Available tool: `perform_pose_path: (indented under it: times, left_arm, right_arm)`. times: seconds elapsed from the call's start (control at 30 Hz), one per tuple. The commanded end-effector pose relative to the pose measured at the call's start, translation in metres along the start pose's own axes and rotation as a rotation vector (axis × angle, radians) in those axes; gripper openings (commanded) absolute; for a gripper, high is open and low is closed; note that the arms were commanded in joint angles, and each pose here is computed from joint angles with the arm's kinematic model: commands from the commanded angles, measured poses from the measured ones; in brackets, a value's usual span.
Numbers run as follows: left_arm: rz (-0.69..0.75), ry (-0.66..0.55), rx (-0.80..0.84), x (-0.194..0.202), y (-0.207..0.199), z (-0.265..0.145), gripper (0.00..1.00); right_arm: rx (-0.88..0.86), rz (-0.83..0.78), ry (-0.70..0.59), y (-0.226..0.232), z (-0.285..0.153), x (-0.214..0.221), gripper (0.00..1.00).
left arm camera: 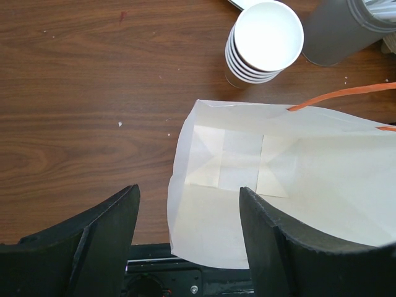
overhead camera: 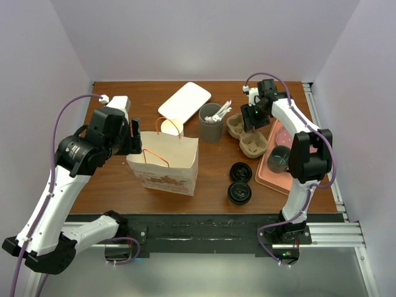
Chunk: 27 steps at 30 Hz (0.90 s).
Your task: Pack the takeout coffee
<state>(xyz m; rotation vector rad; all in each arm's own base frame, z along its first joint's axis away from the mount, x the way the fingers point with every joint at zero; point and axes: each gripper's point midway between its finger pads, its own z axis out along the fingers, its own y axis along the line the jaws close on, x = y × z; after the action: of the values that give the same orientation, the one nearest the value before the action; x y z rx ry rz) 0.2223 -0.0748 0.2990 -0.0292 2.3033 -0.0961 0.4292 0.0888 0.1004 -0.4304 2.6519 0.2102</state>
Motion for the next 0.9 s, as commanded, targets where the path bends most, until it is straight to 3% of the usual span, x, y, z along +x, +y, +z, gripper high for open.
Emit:
perform_pose_path:
  times: [0.0, 0.87]
  left_arm:
    - [0.013, -0.038, 0.009, -0.016, -0.002, -0.005, 0.70]
    - [0.009, -0.050, 0.036, -0.025, -0.010, -0.004, 0.70]
  right_arm:
    - [-0.039, -0.035, -0.072, 0.009, -0.008, -0.010, 0.56]
    - [-0.007, -0.053, -0.090, 0.019, -0.025, -0.022, 0.55]
